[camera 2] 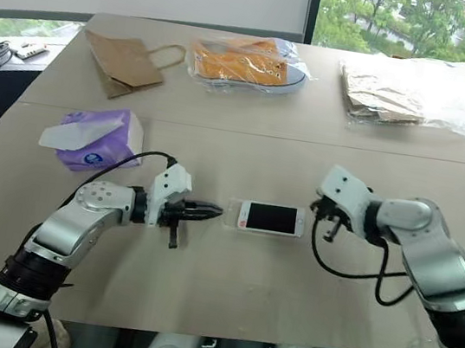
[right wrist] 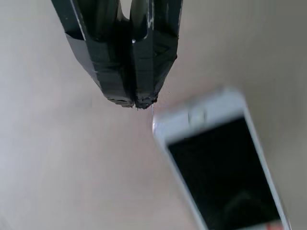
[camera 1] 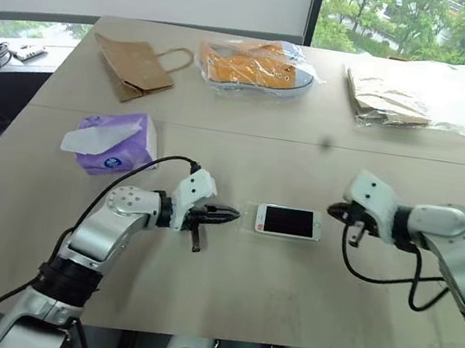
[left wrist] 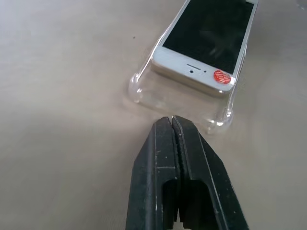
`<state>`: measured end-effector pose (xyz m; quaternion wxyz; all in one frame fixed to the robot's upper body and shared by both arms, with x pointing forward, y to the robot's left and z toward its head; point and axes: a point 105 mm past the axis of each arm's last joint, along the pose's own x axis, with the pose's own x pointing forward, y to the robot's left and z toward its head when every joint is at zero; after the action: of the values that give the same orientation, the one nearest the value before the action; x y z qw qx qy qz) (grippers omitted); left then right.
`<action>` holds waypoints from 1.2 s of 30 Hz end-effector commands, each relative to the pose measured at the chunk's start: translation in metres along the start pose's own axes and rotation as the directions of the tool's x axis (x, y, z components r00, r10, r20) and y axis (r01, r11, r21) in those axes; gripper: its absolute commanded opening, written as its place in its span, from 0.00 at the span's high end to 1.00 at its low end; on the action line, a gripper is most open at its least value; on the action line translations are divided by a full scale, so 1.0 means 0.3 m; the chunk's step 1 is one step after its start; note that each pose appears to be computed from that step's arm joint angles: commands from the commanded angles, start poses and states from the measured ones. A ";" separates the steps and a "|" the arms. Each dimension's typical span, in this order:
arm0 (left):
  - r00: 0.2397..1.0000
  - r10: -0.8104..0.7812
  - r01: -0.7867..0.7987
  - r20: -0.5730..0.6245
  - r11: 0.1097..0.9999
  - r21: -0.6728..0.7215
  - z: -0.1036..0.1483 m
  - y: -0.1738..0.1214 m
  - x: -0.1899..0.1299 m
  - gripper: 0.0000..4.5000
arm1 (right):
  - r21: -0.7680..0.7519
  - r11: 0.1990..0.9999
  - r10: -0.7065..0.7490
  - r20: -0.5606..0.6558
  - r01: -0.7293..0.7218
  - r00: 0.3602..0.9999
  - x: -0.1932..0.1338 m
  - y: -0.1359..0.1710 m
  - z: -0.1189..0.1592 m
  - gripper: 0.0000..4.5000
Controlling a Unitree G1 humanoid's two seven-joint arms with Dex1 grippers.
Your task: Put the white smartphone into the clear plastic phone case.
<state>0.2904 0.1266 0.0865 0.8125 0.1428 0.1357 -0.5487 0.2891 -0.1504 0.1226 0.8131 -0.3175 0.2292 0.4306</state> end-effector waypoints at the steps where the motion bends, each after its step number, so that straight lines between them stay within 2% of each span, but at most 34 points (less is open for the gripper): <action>1: 0.999 -0.029 0.028 0.019 0.999 0.030 0.022 -0.016 0.016 1.00 | -0.043 0.999 -0.008 0.036 0.009 0.999 -0.021 0.011 0.039 1.00; 18: 0.999 -0.033 0.033 0.016 0.999 0.035 0.008 -0.018 0.021 1.00 | -0.064 0.997 0.055 0.050 -0.052 0.997 0.012 0.069 0.063 1.00; 36: 0.999 -0.040 0.039 0.020 0.998 0.040 0.016 -0.020 0.028 1.00 | -0.099 0.990 0.110 0.116 -0.099 0.987 0.059 0.107 0.136 1.00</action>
<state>0.2886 0.1189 0.0835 0.8042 0.1454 0.1272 -0.5621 0.2751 -0.1019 0.1192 0.7842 -0.3093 0.1979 0.5002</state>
